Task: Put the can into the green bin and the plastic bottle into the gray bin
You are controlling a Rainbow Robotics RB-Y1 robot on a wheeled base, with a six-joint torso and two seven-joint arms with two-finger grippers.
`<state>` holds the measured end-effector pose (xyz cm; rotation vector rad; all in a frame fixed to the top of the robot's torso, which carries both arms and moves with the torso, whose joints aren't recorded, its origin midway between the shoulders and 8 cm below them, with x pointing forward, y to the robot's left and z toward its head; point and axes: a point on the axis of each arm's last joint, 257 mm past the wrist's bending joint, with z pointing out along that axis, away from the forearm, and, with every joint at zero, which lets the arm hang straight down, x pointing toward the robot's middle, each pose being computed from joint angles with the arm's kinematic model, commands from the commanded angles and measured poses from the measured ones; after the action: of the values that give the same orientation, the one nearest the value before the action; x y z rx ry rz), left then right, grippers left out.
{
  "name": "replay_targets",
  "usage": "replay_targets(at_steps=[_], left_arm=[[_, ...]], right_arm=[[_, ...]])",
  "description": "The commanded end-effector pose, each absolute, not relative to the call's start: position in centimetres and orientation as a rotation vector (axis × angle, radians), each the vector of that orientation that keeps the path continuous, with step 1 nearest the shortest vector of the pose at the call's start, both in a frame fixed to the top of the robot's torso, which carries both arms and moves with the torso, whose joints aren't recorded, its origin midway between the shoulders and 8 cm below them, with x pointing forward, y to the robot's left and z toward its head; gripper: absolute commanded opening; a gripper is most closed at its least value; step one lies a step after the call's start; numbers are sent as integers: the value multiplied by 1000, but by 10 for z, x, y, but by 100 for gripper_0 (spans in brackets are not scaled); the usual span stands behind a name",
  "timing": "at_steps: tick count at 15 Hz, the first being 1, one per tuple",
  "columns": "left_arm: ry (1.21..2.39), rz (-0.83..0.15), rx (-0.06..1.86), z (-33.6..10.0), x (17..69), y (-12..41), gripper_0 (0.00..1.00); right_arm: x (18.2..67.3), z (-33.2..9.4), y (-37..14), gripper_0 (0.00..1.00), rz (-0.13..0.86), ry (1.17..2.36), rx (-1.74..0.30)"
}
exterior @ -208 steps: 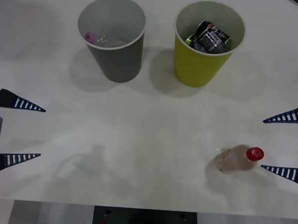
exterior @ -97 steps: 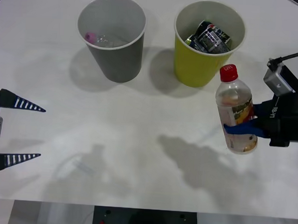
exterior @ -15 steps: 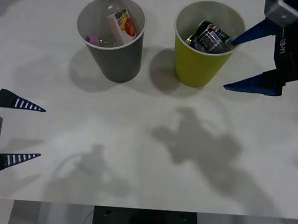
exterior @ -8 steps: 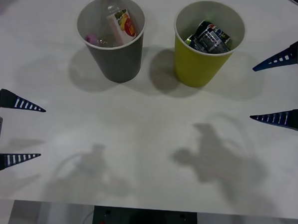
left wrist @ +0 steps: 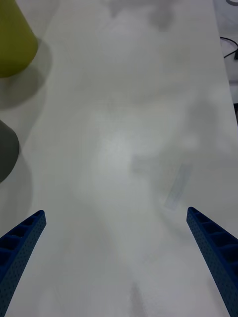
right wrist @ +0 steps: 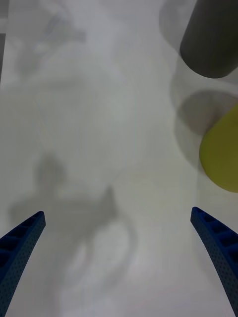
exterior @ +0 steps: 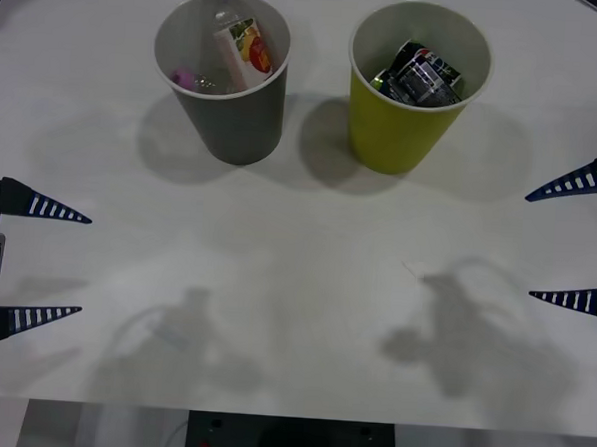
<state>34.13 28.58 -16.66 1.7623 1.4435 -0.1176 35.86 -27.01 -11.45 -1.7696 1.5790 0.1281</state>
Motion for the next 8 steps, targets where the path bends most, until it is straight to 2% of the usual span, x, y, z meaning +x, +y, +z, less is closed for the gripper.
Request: replay_targets(at_steps=[1, 8], left_arm=[[1444, -118, 1762, -167, 341, 286, 98], [1444, -118, 1762, -167, 341, 286, 98]], right_arm=[[354, -134, -276, 100, 120, 1588, -1775], [348, -168, -290, 100, 89, 1632, -1788]])
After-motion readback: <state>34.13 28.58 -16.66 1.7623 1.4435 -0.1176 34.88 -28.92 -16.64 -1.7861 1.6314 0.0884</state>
